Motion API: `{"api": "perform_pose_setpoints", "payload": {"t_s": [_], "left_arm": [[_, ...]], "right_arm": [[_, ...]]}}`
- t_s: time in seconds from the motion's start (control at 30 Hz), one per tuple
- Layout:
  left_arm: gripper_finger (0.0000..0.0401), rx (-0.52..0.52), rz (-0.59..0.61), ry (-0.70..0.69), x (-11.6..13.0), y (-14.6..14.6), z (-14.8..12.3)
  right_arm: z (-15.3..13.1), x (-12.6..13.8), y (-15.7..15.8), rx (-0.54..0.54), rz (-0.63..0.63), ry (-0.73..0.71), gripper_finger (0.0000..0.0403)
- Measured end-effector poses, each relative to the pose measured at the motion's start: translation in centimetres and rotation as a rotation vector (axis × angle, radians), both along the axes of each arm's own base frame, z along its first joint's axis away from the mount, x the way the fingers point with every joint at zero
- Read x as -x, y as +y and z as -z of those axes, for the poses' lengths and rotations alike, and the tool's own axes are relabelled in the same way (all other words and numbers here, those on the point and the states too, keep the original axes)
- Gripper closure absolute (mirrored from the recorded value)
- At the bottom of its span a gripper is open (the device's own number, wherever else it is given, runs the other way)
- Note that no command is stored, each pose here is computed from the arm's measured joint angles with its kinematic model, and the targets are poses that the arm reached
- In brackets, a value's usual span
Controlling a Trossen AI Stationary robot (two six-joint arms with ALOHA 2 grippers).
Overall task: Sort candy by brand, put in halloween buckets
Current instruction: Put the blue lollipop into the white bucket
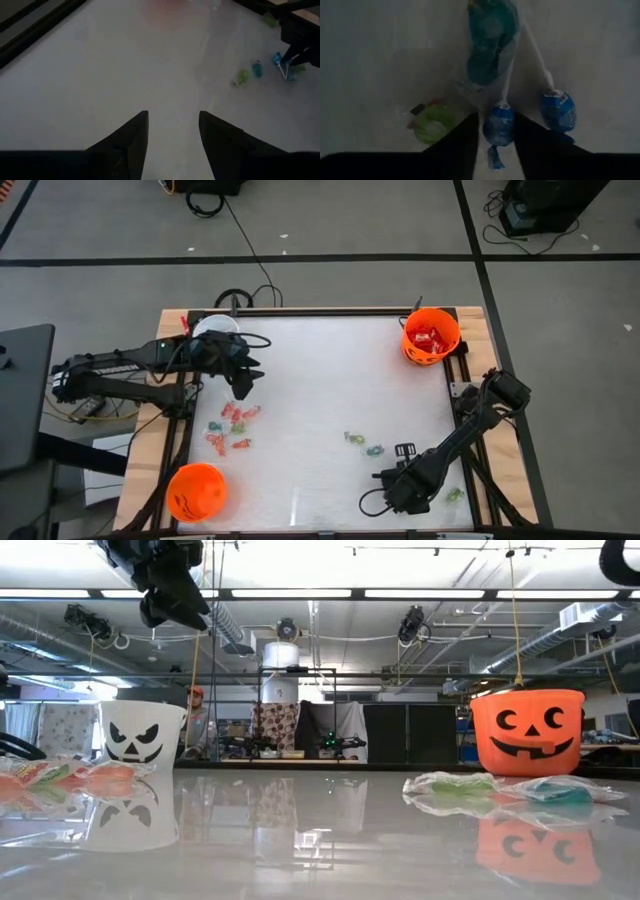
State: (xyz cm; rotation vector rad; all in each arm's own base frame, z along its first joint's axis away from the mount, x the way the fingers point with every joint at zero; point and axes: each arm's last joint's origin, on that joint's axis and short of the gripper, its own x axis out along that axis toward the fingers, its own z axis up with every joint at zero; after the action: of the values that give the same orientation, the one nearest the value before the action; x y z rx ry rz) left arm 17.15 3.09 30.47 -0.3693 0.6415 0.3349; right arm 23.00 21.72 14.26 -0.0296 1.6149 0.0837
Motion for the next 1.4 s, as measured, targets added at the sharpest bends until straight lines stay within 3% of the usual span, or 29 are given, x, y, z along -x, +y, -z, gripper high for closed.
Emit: {"api": "perform_pose_setpoints", "payload": {"t_s": [0.1, 0.3, 0.57, 0.73, 0.97, 1.13, 1.4], "left_arm": [[0.0219, 0.003, -0.002, 0.008, -0.2, 0.0, 0.1], [0.0219, 0.008, 0.007, -0.01, -0.5, 0.1, 0.1], [0.0219, 0.016, 0.124, -0.213, -1.6, -0.1, -1.5], [0.0219, -0.022, 0.152, -0.331, -2.1, -0.1, -2.6], [0.0219, -0.042, 0.199, -0.349, -2.2, -0.2, -2.8], [0.0219, -0.046, 0.199, -0.364, -2.2, -0.1, -2.9], [0.0219, -0.078, 0.158, -0.4, -3.8, 0.3, -2.8]], "right_arm": [[0.0, -0.3, -0.3, -0.003, 0.026, 0.002, 0.0327], [-0.8, -1.3, -1.2, 0.03, 0.134, -0.051, 0.0328], [-5.1, -4.5, -5.2, 0.172, 0.388, -0.387, 0.0328], [-7.2, -7.4, -8.8, 0.143, 0.567, -0.604, 0.0326], [-9.9, -11.5, -13.7, 0.1, 0.715, -0.942, 0.0324], [-11.5, -13.5, -16.4, 0.084, 0.697, -1.13, 0.0322], [-13.4, -14.9, -19.9, 0.133, 0.534, -1.303, 0.0322]]}}
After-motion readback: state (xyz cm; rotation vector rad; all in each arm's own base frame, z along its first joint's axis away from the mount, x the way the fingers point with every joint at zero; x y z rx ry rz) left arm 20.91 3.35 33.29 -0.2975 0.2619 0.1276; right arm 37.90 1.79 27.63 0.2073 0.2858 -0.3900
